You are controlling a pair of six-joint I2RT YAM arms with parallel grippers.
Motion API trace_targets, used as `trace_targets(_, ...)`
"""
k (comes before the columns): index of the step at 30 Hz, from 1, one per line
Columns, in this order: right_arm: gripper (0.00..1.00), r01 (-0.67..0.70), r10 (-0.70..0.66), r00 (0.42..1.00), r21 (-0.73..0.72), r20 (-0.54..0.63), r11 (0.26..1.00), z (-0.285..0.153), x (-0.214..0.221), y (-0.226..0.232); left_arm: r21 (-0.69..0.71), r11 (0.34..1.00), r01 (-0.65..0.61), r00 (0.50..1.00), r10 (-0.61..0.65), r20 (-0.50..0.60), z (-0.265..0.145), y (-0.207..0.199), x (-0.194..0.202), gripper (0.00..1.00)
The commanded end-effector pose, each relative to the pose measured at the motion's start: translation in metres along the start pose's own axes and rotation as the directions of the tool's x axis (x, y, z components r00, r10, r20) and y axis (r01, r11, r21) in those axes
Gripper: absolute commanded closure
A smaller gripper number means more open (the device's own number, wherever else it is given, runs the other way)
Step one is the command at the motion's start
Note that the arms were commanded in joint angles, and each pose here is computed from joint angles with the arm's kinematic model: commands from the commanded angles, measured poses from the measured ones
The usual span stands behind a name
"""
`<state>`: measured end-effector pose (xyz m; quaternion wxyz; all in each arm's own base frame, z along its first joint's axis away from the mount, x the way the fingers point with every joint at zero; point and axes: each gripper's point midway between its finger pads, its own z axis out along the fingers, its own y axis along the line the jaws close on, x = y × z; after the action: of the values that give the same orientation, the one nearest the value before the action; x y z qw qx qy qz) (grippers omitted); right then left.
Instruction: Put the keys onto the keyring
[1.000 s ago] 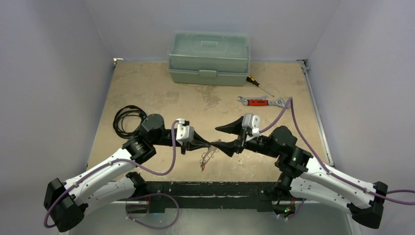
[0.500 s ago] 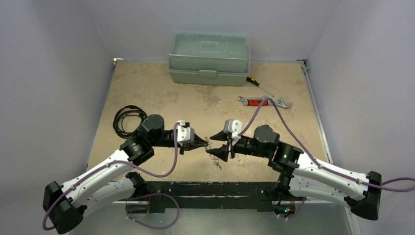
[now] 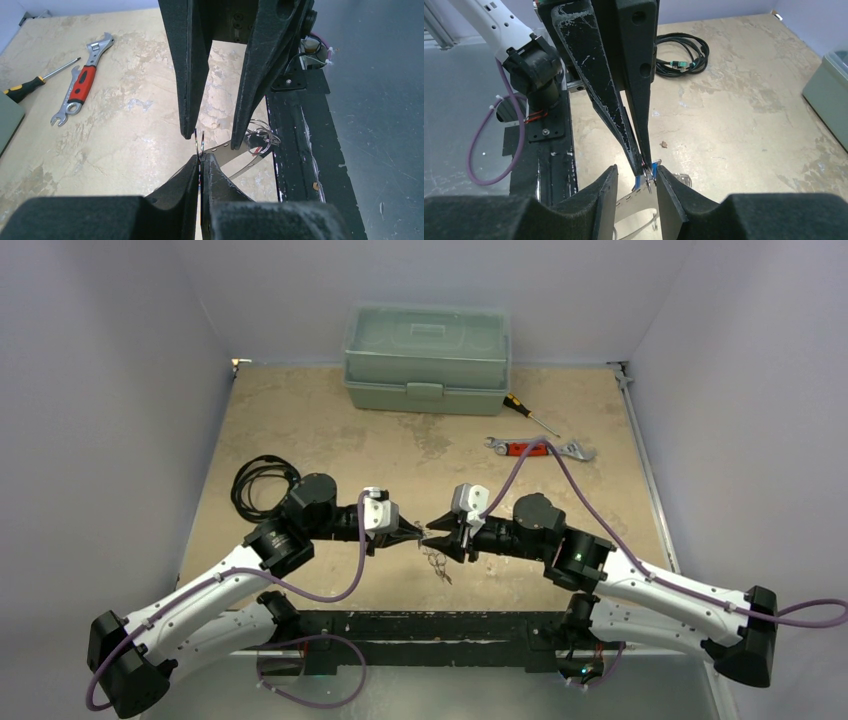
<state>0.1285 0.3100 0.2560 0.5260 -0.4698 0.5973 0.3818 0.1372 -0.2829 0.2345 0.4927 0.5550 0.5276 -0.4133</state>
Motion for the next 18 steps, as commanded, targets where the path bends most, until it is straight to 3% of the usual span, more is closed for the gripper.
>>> trace_targets(1, 0.63, 0.029, -0.03, 0.999, 0.03, 0.027, 0.999, 0.003, -0.017, -0.007, -0.021, 0.996, -0.085, 0.993, 0.086, 0.076, -0.003, 0.007, -0.035, 1.0)
trace_targets(7, 0.65, 0.029, -0.029, 1.0, 0.032, -0.001, 0.999, 0.008, -0.008, -0.008, -0.025, 0.996, -0.086, 0.993, 0.088, 0.076, -0.003, 0.008, -0.036, 1.0)
trace_targets(9, 0.73, 0.03, -0.03, 1.0, 0.032, -0.005, 0.999, 0.009, -0.006, -0.008, -0.025, 0.996, -0.086, 0.993, 0.087, 0.075, -0.003, 0.008, -0.036, 1.0)
trace_targets(13, 0.99, 0.033, -0.033, 0.999, 0.025, -0.003, 0.999, 0.009, -0.006, -0.007, -0.026, 0.996, -0.085, 0.993, 0.087, 0.075, -0.003, 0.008, -0.036, 1.0)
trace_targets(18, 1.0, 0.038, -0.038, 0.999, 0.023, 0.0, 0.999, 0.009, -0.005, -0.007, -0.027, 0.996, -0.086, 0.993, 0.088, 0.077, -0.004, 0.008, -0.036, 1.0)
